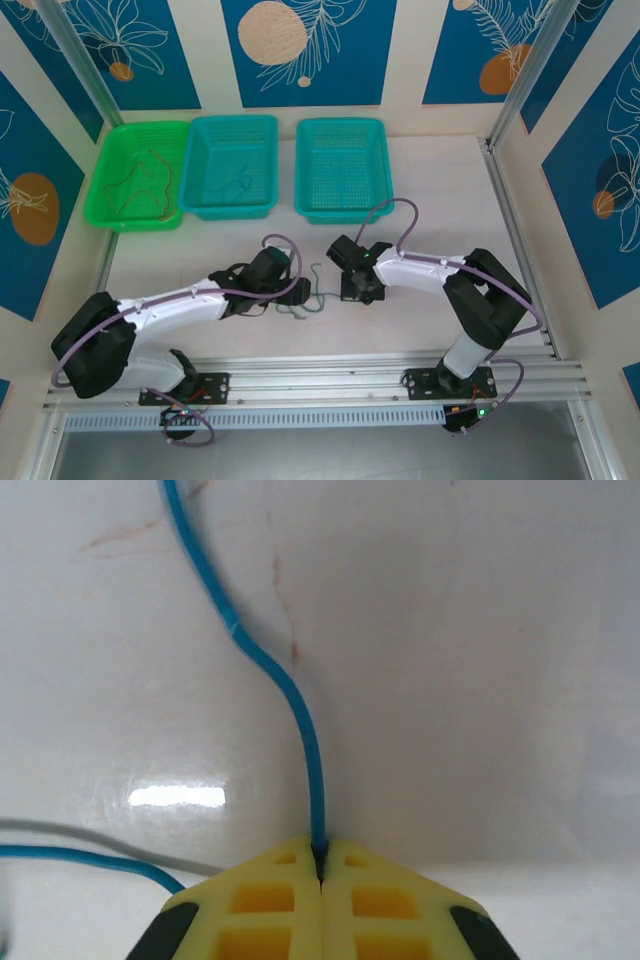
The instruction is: Untangle the cables
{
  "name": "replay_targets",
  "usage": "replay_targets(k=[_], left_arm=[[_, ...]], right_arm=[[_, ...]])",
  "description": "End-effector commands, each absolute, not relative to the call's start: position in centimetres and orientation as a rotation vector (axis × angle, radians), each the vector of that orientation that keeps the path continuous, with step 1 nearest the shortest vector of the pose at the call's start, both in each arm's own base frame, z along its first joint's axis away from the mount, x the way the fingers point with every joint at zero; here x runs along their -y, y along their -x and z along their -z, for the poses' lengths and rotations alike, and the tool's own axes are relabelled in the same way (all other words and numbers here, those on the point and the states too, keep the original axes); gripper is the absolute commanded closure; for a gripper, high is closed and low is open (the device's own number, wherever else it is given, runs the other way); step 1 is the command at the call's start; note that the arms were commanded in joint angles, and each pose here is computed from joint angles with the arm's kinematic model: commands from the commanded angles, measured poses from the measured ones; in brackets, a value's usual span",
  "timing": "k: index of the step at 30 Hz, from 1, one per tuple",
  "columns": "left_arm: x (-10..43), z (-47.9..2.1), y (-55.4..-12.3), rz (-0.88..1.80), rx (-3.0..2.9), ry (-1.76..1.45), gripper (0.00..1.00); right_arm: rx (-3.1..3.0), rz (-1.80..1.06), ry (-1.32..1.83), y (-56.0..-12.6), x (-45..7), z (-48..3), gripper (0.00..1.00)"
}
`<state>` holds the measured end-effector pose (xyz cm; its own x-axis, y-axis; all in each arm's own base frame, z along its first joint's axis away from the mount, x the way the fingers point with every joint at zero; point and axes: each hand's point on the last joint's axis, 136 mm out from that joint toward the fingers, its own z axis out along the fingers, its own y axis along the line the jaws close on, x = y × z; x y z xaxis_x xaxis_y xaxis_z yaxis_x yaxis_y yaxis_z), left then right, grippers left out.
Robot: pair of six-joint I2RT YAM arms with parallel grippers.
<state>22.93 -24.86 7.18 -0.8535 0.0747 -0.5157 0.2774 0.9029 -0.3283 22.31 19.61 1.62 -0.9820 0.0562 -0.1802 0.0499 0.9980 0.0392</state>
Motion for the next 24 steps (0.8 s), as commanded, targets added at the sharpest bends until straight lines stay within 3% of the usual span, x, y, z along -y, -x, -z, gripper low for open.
replay_targets(k=[1,10,13,19,24], left_arm=[[24.3,-5.7,-23.1,0.515,-2.589,-0.165,0.25],[23.5,-3.6,-23.6,0.480,-2.625,-0.061,0.26],[21.7,-2.1,-23.7,0.394,-2.655,0.018,0.32],[18.9,-0.4,-23.5,0.310,-2.668,0.154,0.58],[17.9,-0.7,-23.5,0.296,-2.646,0.164,0.61]], right_arm=[[-2.928,-0.035,-0.070,-22.3,-18.5,-2.0,1.00],[-2.804,-0.227,0.150,-22.1,-20.3,-6.1,1.00],[-2.764,-0.117,0.076,-22.1,-18.1,-7.2,1.00],[-2.670,0.023,-0.041,-22.2,-14.6,-9.3,1.00],[-2.638,0.112,-0.253,-21.9,-11.2,-10.3,1.00]])
